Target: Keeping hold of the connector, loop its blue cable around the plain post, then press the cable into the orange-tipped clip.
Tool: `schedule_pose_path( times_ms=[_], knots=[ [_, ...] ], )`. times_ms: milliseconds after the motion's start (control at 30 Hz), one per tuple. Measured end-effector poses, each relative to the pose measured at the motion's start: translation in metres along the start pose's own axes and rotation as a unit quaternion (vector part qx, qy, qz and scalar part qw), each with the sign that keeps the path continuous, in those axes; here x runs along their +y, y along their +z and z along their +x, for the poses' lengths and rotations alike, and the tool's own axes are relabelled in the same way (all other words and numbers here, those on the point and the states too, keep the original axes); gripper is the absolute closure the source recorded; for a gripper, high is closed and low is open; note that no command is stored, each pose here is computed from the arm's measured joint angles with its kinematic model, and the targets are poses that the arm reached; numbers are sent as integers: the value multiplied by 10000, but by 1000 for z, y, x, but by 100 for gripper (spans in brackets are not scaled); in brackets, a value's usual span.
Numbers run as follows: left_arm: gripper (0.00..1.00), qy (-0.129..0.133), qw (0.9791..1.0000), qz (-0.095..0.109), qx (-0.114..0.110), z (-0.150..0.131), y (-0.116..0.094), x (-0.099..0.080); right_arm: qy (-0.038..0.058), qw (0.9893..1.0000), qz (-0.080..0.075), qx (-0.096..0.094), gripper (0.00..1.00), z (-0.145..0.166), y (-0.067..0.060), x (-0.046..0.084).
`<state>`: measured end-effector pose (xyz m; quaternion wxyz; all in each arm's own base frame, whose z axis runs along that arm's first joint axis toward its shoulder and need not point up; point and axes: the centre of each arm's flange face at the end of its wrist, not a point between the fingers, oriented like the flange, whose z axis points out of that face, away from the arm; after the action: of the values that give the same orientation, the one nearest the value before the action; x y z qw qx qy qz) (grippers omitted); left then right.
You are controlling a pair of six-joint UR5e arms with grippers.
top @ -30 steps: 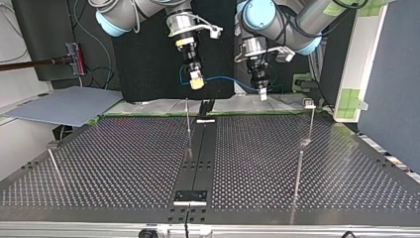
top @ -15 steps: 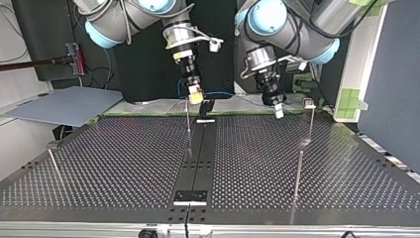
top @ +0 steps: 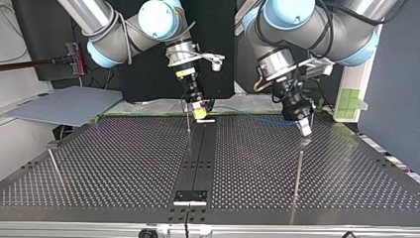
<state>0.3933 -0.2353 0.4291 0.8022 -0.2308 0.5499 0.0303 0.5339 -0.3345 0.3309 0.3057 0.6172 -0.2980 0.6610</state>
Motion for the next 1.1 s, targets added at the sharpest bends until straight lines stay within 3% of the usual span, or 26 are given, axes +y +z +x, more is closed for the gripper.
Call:
schedule_pose_path(
  times_ms=[267, 533, 733, 1100],
  knots=[
    [100, 143, 9999, -53, -82, -44, -2, 7, 22, 9995, 275, 150, 100, 28, 17, -3],
    [100, 491, 9987, 48, 86, -50, 5, 11, 39, 9978, 584, 321, 100, 57, 28, -10],
    [100, 798, 9959, 224, 351, -34, 16, 7, 83, 9966, 613, 553, 100, 82, 39, -9],
    [100, 1123, 9915, 251, 613, -31, 42, 21, 113, 9938, 575, 949, 100, 130, 56, 0]
  ],
)
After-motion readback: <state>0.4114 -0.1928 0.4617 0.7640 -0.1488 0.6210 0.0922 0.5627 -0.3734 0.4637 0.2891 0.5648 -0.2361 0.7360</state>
